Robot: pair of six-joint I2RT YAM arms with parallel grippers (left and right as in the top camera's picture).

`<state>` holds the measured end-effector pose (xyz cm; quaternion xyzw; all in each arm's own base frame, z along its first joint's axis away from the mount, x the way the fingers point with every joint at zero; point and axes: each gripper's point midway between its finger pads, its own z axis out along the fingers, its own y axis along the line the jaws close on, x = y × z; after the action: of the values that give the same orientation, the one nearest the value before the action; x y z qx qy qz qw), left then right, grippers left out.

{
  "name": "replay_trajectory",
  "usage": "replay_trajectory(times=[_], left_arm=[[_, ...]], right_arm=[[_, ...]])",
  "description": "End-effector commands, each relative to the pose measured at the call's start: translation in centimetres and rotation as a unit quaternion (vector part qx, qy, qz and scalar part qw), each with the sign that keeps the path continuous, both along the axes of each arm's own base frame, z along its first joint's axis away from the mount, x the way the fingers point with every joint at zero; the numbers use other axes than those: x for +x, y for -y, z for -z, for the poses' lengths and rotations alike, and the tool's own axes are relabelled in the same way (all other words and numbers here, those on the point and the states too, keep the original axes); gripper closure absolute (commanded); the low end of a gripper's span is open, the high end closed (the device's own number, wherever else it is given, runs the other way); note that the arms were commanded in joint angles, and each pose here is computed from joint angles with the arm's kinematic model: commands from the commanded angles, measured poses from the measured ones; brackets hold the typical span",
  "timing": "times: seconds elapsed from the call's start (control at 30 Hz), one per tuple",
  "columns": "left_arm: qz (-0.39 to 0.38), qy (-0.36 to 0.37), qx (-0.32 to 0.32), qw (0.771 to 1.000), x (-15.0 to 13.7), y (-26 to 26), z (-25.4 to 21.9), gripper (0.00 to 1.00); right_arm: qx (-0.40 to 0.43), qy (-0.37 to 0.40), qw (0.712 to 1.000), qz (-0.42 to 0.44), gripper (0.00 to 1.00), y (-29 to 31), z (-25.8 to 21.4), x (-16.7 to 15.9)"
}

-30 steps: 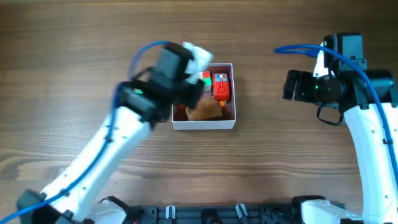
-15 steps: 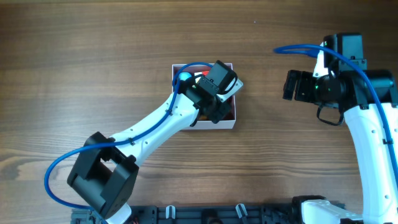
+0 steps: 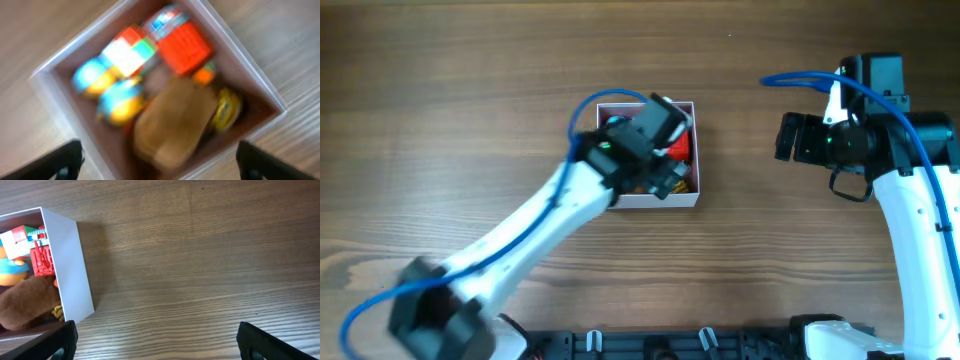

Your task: Pack container

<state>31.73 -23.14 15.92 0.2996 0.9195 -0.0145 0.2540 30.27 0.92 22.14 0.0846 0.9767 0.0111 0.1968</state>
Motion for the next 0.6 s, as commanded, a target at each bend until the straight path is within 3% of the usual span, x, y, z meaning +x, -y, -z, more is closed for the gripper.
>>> replay_trajectory(times=[0.0, 0.1, 0.2, 0.3, 0.43, 0.57], left_arm=[[-0.207, 0.033, -0.049, 0.977, 0.7, -9.3, -5.6, 0.00], [-0.312, 0.032, -0.060, 0.948, 0.0, -16.3, -7.1, 0.00], [-0.417, 0.022, -0.095, 0.904, -1.0, -23.5, -8.0, 0.00], [-0.454, 0.003, -0.140, 0.880, -1.2, -26.0, -7.6, 0.00], [-0.463, -0.014, -0.131, 0.877, -1.6, -26.8, -5.3, 0.00], [-0.457, -0.014, -0.142, 0.878, -2.3, -26.4, -4.3, 0.01]], right_arm=[[0.000, 0.010, 1.000, -0.001, 0.00, 0.0, -0.4, 0.4], [0.000, 0.006, 1.000, -0.001, 0.00, 0.0, 0.0, 0.8], [0.003, -0.025, 1.000, -0.003, 0.00, -0.2, 2.1, 1.8], [0.011, -0.063, 0.998, -0.006, 0.01, -0.6, 4.7, 2.8], [0.010, -0.085, 0.996, -0.006, 0.00, -0.6, 6.5, 3.4], [0.007, -0.067, 0.998, -0.005, 0.00, -0.5, 4.9, 2.6]])
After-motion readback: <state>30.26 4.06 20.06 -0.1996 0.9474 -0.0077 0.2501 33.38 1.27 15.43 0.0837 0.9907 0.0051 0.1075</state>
